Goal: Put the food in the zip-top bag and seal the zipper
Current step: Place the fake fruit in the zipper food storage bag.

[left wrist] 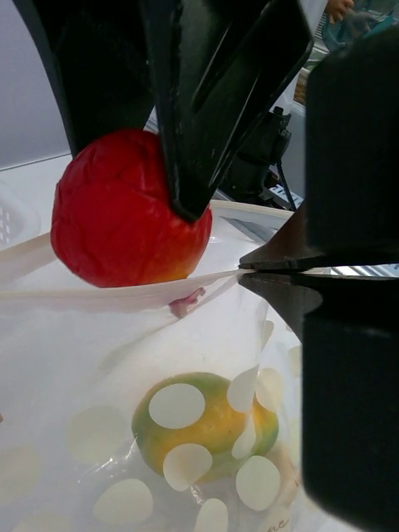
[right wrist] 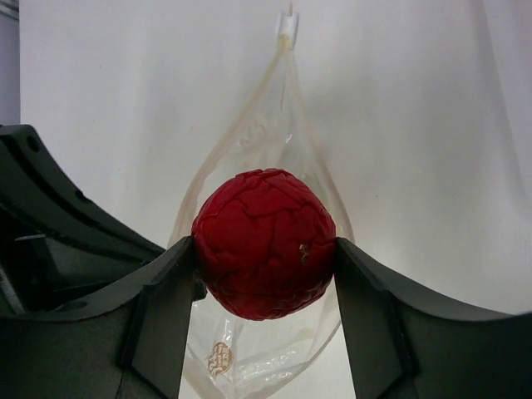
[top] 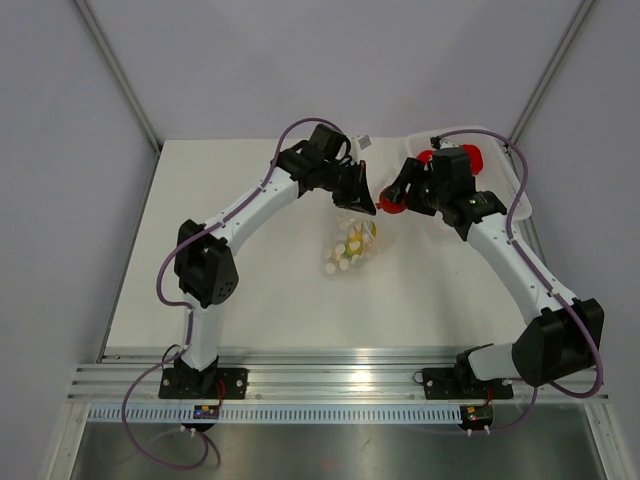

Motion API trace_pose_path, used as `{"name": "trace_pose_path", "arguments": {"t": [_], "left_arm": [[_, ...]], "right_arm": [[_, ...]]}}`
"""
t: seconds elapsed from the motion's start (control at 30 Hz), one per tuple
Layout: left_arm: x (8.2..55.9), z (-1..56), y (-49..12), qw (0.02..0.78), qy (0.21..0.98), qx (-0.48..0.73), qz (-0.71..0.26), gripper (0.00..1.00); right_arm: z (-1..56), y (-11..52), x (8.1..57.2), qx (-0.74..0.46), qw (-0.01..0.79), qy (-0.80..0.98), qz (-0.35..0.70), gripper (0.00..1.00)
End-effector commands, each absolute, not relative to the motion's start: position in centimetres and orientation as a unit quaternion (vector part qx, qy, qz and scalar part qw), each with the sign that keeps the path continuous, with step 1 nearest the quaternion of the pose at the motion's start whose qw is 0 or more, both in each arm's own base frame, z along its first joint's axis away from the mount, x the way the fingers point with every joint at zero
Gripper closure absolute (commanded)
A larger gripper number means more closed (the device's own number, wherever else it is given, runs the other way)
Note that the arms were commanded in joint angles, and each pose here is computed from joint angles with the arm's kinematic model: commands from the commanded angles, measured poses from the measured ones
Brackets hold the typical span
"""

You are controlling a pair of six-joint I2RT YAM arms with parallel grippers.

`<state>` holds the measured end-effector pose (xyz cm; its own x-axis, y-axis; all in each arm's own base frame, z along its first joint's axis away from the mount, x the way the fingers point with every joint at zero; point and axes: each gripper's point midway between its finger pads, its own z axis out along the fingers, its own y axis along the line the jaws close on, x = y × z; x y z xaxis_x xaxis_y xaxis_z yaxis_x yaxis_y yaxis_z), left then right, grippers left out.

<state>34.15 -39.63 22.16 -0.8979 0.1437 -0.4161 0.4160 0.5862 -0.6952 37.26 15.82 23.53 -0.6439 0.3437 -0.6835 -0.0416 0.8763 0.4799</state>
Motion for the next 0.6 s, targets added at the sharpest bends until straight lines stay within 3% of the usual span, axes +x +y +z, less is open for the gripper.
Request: {"name": "trace_pose_path", "arguments": {"t": [0.0, 0.2, 0.37, 0.57], "left_arm": [[33.5, 27.4, -39.4, 0.197, 0.839, 0.177, -0.475, 1.0], [33.3, 28.0, -39.5, 0.196, 0.833, 0.178, -0.485, 1.0], [33.4, 28.6, -39.7, 0.198, 0.827, 0.176, -0.495, 1.0], [33.9, 28.1, -39.5, 0.197, 0.831, 0.171, -0.492, 1.0]], "right_arm": [[23.8, 15.6, 37.8, 0.082, 0.43, 0.873, 0.214, 0.41], [23.4, 15.6, 37.8, 0.08, 0.427, 0.876, 0.21, 0.34], [23.2, 16.1, 37.7, 0.06, 0.416, 0.884, 0.205, 0.1], [25.1, 14.8, 37.7, 0.067, 0.454, 0.869, 0.183, 0.0]]}}
